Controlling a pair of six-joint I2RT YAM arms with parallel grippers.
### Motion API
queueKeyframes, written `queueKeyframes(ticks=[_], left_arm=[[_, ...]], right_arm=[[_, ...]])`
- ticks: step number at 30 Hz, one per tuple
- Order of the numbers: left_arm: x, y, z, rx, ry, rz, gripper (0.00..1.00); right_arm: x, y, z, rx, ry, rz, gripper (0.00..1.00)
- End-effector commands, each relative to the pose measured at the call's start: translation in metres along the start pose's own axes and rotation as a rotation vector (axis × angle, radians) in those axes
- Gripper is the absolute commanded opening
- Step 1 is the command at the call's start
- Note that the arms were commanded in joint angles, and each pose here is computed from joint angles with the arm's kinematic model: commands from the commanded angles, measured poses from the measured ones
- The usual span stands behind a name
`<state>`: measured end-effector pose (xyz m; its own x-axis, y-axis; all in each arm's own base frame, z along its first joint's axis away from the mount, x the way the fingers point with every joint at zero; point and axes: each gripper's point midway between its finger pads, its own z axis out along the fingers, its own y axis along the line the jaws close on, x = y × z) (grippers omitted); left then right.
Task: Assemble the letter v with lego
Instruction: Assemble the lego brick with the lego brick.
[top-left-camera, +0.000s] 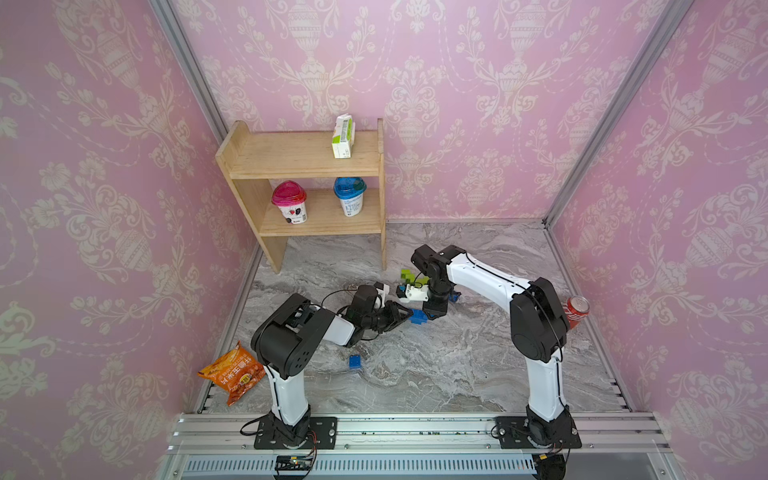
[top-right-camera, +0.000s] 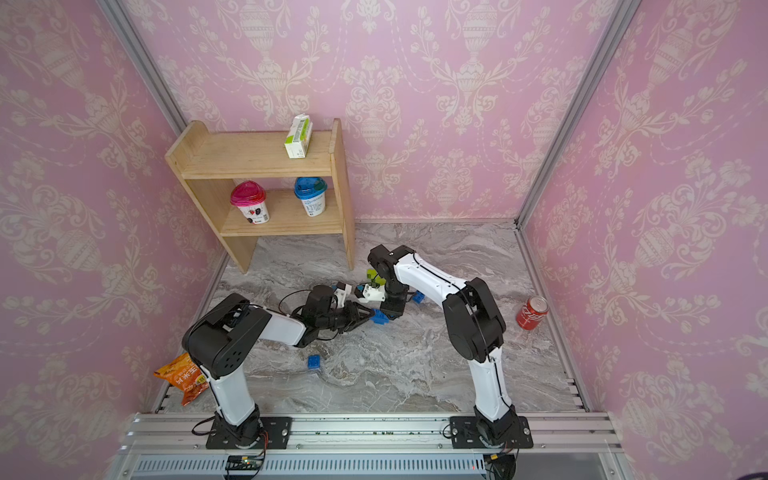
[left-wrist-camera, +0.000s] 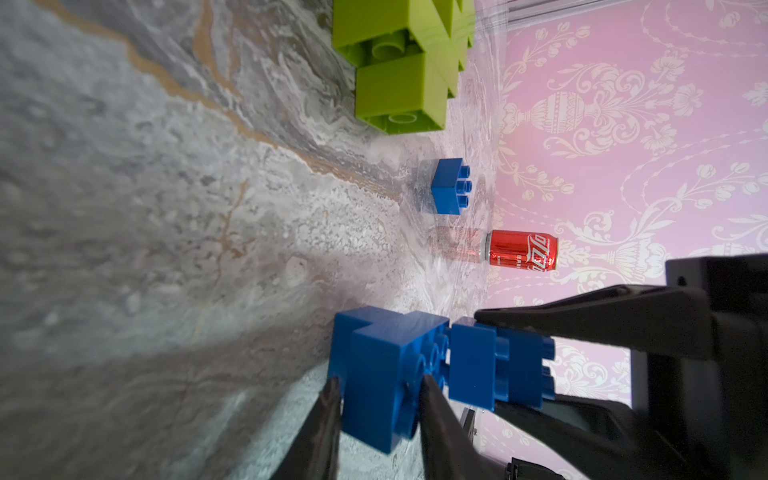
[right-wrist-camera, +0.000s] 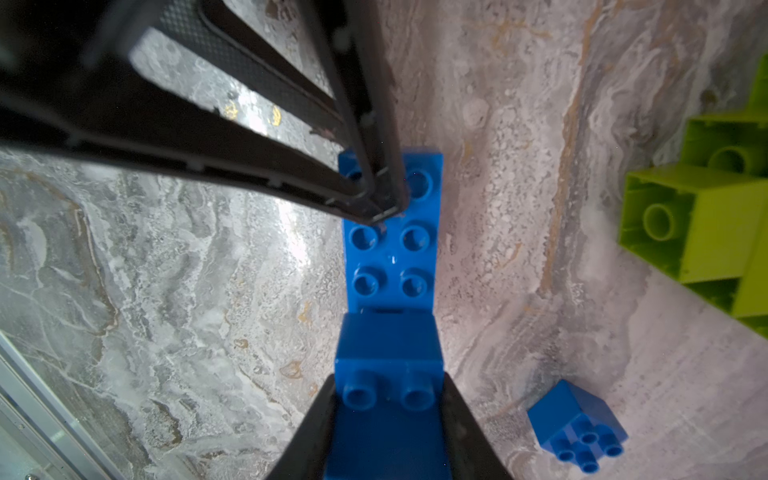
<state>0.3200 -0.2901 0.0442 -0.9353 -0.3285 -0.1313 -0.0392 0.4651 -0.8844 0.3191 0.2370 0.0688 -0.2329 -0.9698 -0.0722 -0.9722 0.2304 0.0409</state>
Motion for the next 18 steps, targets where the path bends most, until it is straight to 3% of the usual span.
queueKeyframes(ticks=[1, 18], left_arm=[[0.005, 0.003, 0.002, -0.020, 0.024, -0.012, 0.33], [0.005, 0.004, 0.000, -0.018, 0.017, -0.013, 0.33]], right_arm=[[0.003, 0.005, 0.009, -0.030, 0.044, 0.008, 0.00], [0.006, 0.011, 0.017, -0.052, 0.078, 0.020, 0.00]])
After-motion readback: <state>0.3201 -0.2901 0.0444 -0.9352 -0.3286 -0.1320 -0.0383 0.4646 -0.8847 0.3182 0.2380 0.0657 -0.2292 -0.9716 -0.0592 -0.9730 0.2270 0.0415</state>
